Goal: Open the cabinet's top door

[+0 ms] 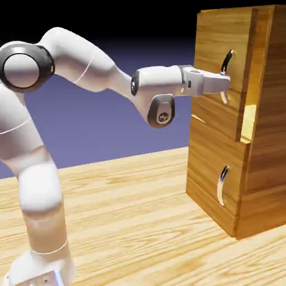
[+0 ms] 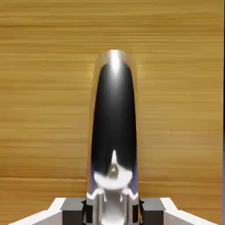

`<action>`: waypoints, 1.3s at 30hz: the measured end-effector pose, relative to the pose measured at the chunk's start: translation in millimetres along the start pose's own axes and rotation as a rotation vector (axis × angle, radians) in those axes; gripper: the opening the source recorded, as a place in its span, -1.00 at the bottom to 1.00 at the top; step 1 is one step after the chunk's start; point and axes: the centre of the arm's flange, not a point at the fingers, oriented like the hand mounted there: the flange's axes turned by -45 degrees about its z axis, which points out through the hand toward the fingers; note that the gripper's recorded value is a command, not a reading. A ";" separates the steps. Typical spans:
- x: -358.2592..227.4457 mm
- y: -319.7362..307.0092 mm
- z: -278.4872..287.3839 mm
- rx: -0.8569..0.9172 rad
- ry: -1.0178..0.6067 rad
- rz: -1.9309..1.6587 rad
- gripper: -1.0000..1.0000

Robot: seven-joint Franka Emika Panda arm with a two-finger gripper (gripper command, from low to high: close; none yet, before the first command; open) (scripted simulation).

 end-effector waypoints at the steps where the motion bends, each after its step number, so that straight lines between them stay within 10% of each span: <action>1: 0.7 0.2 0.2 0.001 0.002 0.000 -1.00; 39: 1.5 -25.2 -42.1 -0.152 -0.002 0.014 -1.00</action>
